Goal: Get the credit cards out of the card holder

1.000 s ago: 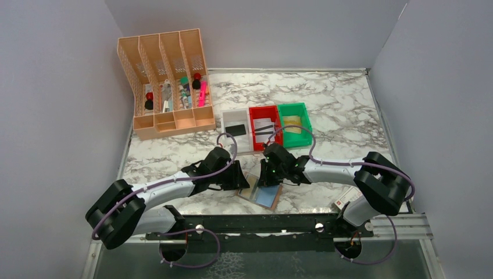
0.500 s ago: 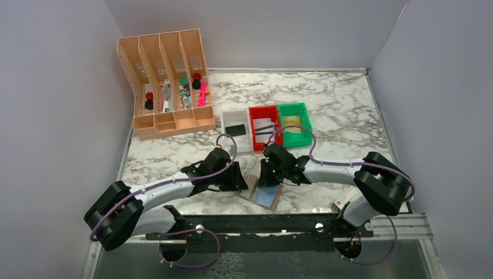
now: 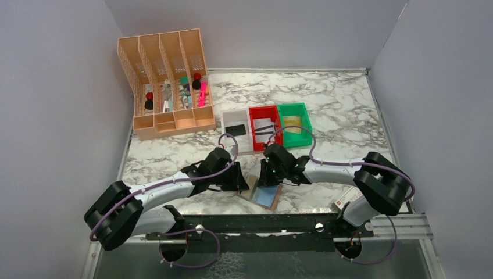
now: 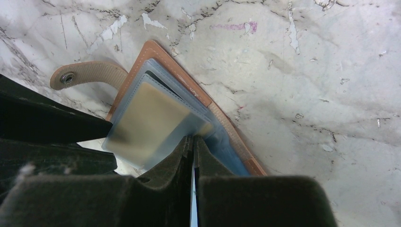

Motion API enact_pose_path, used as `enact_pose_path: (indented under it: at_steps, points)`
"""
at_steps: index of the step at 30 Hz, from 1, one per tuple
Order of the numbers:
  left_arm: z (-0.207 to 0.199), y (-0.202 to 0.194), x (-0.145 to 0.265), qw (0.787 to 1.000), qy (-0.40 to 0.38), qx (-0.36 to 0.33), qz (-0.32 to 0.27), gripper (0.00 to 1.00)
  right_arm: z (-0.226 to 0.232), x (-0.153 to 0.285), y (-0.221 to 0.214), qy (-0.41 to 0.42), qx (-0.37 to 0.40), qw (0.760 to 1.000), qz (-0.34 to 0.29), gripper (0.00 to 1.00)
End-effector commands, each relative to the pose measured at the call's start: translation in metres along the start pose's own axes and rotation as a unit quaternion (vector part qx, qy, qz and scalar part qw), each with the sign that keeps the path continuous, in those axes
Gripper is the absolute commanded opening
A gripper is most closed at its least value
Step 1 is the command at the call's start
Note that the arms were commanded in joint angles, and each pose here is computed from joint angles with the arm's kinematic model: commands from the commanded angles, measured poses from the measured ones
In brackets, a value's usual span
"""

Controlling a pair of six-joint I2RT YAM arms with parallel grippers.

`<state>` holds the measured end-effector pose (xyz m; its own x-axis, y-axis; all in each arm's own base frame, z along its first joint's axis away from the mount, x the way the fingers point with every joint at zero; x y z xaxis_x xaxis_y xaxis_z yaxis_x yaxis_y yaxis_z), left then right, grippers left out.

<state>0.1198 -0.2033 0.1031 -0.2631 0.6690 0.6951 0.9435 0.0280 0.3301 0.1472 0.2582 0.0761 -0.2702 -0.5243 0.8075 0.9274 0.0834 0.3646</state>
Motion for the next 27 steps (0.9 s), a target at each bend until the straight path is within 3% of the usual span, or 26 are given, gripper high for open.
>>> enact_pose_path:
  at_steps: [1,7,11,17,22,27]
  points:
    - [-0.023,0.007,0.004,0.997,-0.067,-0.031,-0.002,0.35,-0.050,-0.011,-0.042,-0.114,0.001,0.991,0.076,0.10]
    - [-0.041,0.008,0.001,0.992,-0.114,-0.055,0.008,0.34,-0.041,-0.005,-0.034,-0.095,0.001,0.993,0.063,0.13]
    - [-0.053,0.009,-0.004,0.988,-0.132,-0.077,0.019,0.34,-0.028,0.019,-0.015,-0.096,0.003,0.995,0.011,0.26]
    - [-0.065,0.010,-0.015,0.983,-0.154,-0.094,0.026,0.34,-0.045,0.066,0.001,-0.227,-0.036,0.970,-0.082,0.40]
    - [-0.084,-0.002,-0.034,0.975,-0.183,-0.115,0.058,0.36,-0.052,0.084,0.001,-0.259,-0.075,0.955,-0.120,0.42]
    - [-0.092,-0.013,-0.040,0.971,-0.183,-0.133,0.077,0.37,-0.046,0.093,0.003,-0.225,-0.101,0.958,-0.145,0.42]
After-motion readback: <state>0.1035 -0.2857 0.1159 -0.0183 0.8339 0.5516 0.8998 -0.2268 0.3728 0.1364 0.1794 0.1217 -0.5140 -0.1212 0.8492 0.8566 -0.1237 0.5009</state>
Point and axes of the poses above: each gripper's point midway between its finger pads, its own x axis back along the fingers, its own z axis along the line the jaws close on, y = z × x, the point moved 8 cm from there along x, back along the fingers, and after that the axes turned 2 degrees about -x, right-handed, at the moved point
